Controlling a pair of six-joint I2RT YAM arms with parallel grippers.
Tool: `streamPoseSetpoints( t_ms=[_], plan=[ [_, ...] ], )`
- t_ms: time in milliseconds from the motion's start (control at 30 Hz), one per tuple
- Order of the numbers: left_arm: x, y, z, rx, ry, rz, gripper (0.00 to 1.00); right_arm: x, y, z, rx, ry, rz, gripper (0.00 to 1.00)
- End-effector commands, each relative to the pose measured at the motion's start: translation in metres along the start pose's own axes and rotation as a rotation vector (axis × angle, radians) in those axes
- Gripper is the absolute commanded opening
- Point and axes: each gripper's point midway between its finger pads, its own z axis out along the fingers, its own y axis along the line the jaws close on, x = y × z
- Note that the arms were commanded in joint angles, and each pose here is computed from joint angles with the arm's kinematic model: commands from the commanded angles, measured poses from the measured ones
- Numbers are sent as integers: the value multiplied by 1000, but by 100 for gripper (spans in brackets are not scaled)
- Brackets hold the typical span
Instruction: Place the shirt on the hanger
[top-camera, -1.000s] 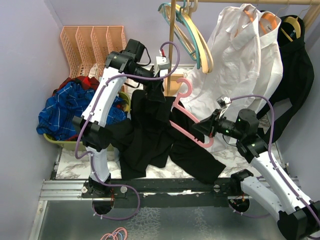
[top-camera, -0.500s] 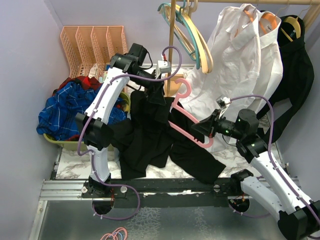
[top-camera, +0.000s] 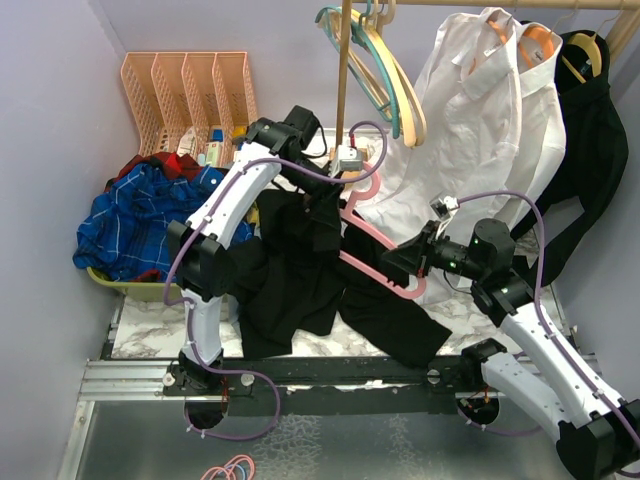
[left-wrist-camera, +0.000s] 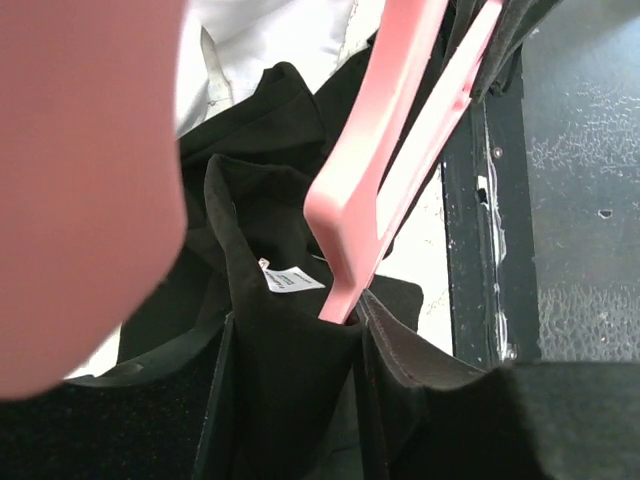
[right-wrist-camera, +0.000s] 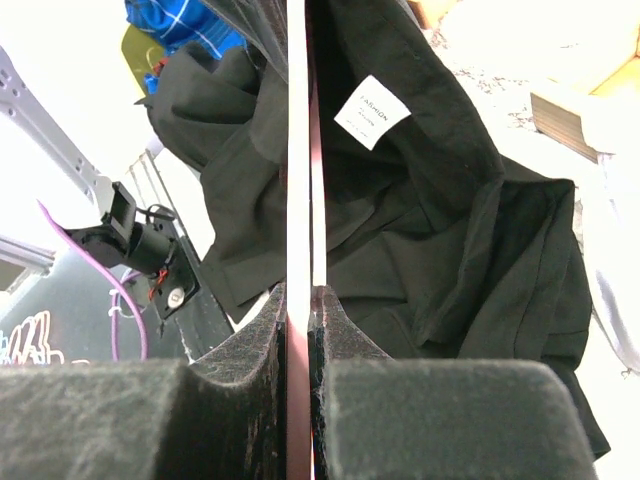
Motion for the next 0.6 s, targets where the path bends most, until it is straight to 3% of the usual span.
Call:
streamPoseSetpoints(
  t_ms=[0, 133, 467, 567],
  plan=[
    [-1, -15, -13, -16, 5, 67, 37, -19, 6, 0, -17, -68, -67, 1],
    [-9, -22, -17, -13, -24, 92, 0, -19, 4, 0, -5, -70, -66, 1],
    [-37, -40, -31, -32, -121, 110, 0, -33, 4, -5, 39, -129, -70, 2],
    [-58, -33, -47, -157, -168, 108, 0, -49, -4, -17, 162, -167, -44, 27]
  ],
)
